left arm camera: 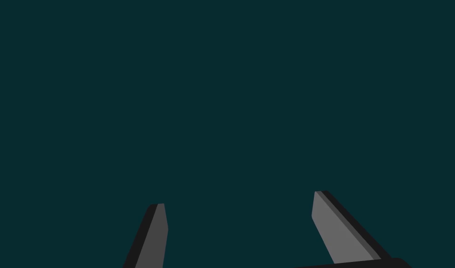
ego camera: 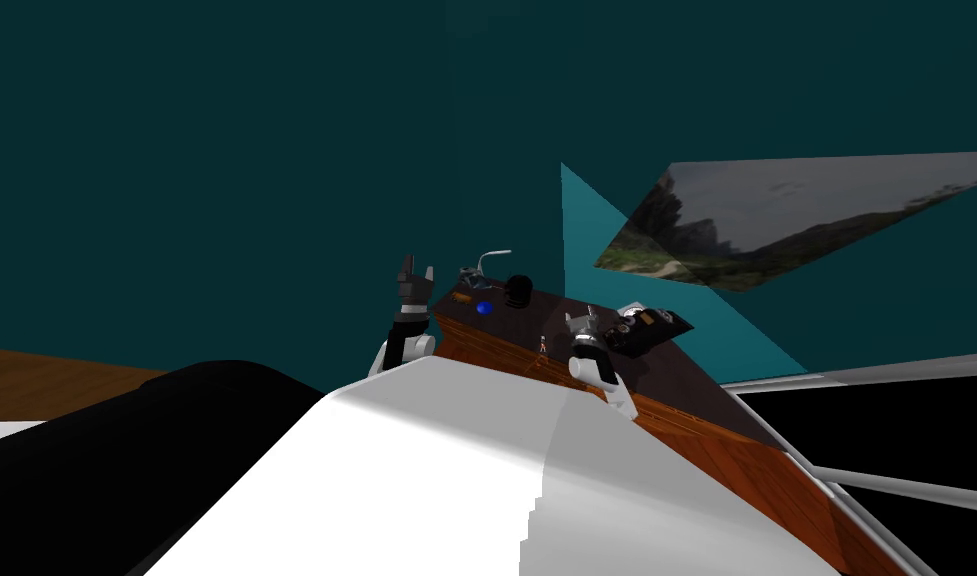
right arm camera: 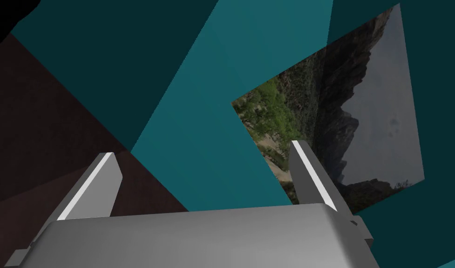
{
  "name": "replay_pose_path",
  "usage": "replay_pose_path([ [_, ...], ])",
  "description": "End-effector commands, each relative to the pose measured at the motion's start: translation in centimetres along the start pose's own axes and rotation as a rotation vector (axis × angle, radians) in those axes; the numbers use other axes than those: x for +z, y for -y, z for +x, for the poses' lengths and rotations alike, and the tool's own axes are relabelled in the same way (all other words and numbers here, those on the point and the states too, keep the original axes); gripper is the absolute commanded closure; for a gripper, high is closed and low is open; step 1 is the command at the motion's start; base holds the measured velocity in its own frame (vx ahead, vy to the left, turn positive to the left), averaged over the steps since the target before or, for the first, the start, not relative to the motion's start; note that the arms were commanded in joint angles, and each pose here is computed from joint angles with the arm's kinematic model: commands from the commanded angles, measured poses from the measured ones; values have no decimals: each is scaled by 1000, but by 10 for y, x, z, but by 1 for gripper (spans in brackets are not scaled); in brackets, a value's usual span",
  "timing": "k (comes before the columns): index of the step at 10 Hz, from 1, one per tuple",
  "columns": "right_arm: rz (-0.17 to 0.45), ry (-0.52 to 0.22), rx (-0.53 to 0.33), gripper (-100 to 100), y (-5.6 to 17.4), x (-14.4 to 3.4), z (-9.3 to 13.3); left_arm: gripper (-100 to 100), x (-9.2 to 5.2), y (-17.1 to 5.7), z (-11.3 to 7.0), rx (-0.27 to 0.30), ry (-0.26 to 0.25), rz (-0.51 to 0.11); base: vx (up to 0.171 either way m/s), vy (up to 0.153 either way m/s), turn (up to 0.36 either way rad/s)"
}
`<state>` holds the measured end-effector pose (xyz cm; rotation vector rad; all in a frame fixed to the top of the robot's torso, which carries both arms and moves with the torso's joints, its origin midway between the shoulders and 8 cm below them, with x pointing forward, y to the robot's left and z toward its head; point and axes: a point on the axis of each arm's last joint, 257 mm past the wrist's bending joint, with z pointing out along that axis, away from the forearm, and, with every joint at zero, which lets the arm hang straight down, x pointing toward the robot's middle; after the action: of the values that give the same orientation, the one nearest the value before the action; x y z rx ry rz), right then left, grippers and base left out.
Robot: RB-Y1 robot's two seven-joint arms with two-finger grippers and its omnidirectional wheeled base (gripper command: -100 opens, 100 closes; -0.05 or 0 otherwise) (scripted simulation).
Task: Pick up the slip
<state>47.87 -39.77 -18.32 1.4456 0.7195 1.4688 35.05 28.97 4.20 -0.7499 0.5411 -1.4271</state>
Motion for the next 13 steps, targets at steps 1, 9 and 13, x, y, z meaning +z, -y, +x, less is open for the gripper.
replay_pose_path([
  [1,42,40,27,-100,15,3,-16,0,0,0,0,0,0,0,21,28,10],
  [9,180,220,180,-100,65,10,-86,0,0,0,0,0,0,0,20,22,13],
  [13,244,333,291,-100,88,11,-124,0,0,0,0,0,0,0,15,21,15],
])
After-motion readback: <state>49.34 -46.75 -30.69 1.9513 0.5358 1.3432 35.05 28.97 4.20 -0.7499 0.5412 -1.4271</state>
